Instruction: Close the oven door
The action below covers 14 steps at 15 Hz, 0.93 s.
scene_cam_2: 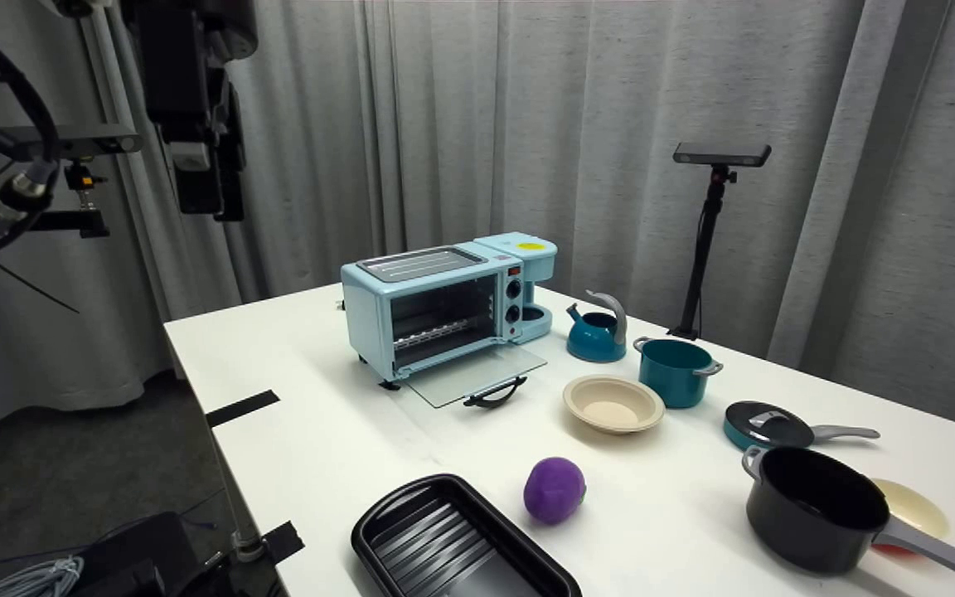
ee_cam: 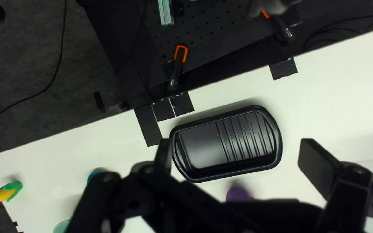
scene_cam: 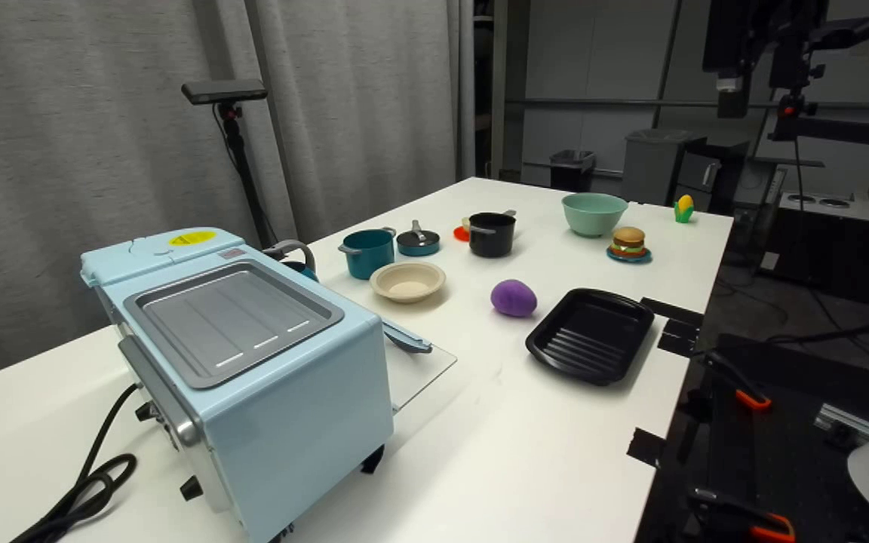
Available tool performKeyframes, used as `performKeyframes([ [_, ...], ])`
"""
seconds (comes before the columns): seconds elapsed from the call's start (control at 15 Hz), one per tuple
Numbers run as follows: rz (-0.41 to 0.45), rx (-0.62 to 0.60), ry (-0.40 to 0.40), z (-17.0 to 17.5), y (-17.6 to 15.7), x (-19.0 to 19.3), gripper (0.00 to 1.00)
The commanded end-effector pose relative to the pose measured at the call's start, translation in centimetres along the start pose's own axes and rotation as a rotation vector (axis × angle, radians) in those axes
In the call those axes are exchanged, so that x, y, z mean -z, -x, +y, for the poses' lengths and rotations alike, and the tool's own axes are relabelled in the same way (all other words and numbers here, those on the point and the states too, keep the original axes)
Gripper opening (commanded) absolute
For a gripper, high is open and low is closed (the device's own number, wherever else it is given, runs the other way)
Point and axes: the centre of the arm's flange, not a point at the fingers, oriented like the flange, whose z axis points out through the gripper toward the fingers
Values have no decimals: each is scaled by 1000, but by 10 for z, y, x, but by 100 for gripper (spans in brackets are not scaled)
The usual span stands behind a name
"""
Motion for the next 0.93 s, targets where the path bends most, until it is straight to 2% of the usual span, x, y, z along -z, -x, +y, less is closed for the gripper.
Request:
performKeyframes([
  [0.0,72,-79,43,1,0,3,100],
  [0.33,296,-142,108,2,-13,10,100],
  [0.47,357,-157,123,1,-16,12,100],
  [0.67,366,-158,96,-2,-18,11,100],
  [0.8,302,-122,46,-4,-16,10,100],
  [0.87,317,-134,88,-7,-22,12,100],
])
